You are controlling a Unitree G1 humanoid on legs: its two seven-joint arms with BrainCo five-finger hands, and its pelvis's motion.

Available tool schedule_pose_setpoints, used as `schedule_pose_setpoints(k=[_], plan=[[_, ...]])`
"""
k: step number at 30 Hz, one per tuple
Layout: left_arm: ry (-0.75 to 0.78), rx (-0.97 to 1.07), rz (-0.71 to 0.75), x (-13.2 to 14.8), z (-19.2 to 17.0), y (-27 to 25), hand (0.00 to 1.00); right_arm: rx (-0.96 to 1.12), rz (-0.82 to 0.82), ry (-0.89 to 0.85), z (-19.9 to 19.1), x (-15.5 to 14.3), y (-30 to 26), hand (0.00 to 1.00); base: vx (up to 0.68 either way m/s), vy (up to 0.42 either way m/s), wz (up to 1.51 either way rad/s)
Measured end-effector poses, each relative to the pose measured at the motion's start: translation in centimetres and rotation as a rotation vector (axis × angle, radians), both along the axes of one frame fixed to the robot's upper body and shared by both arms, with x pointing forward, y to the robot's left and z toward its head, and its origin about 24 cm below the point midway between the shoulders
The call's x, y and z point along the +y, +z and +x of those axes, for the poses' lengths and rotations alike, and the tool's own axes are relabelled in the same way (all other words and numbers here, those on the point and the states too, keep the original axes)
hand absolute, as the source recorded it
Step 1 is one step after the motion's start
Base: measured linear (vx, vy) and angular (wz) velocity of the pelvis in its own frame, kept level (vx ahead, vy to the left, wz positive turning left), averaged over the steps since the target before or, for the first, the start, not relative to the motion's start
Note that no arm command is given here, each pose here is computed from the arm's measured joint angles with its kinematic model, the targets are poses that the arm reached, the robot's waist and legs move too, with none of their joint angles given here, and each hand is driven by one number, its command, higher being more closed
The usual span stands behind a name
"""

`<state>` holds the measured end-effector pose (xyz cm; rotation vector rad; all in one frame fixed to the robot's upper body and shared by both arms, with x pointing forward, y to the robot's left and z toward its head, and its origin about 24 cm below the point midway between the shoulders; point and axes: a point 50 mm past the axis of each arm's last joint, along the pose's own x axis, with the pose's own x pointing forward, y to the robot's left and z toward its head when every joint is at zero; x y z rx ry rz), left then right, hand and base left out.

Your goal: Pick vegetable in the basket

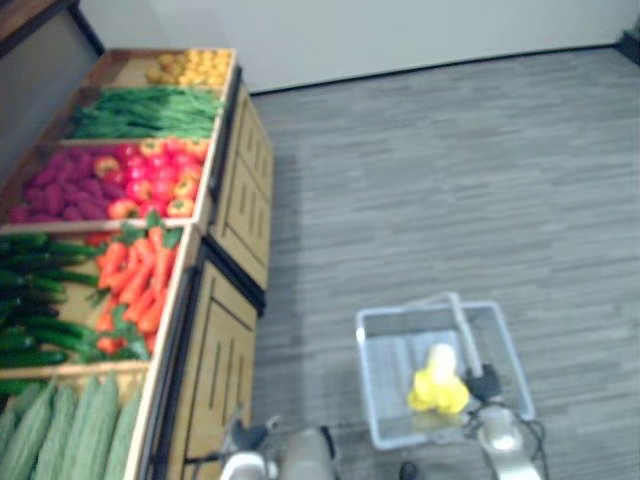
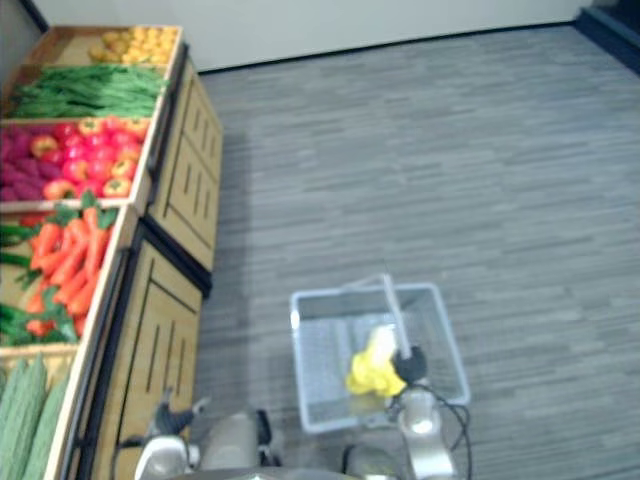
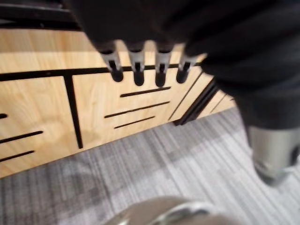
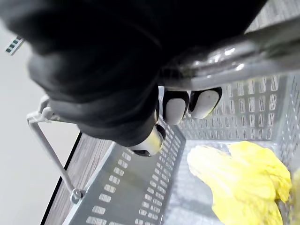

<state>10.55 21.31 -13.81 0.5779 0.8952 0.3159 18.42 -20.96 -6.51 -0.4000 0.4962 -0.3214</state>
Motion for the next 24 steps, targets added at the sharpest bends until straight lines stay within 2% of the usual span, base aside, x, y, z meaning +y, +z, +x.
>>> schedule_pose_setpoints(k=[3,7,10,14,21,24], plan=[[-0.040,0.025,-0.026,-0.3,-0.2,-0.2,0.00,0.038,-0.029,-0.061,-0.4,-2.0,-0.5,1.00,0.52,0.155,0.28],[-0.045,0.060,-0.025,0.7,-0.4,-0.4,0.00,0.140,-0.012,-0.127,-1.5,-2.7,-2.3,1.00,0.47,0.230,0.61],[-0.045,0.151,-0.035,1.1,-2.7,-1.0,0.00,0.246,-0.007,-0.170,-3.3,-3.2,-3.8,1.00,0.51,0.201,0.55],[-0.088,0.166,-0.045,0.6,-2.9,-1.2,0.00,0.255,0.002,-0.248,-4.0,-4.2,-3.9,1.00,0.46,0.067,1.10],[-0.128,0.003,-0.070,-0.8,1.8,0.1,0.00,0.242,-0.023,-0.277,-3.2,-6.2,-3.8,1.00,0.36,-0.183,1.81],[-0.090,0.001,-0.071,-0.1,1.5,0.1,0.00,0.298,0.023,-0.301,-3.8,-5.5,-4.9,1.00,0.27,-0.489,1.92]])
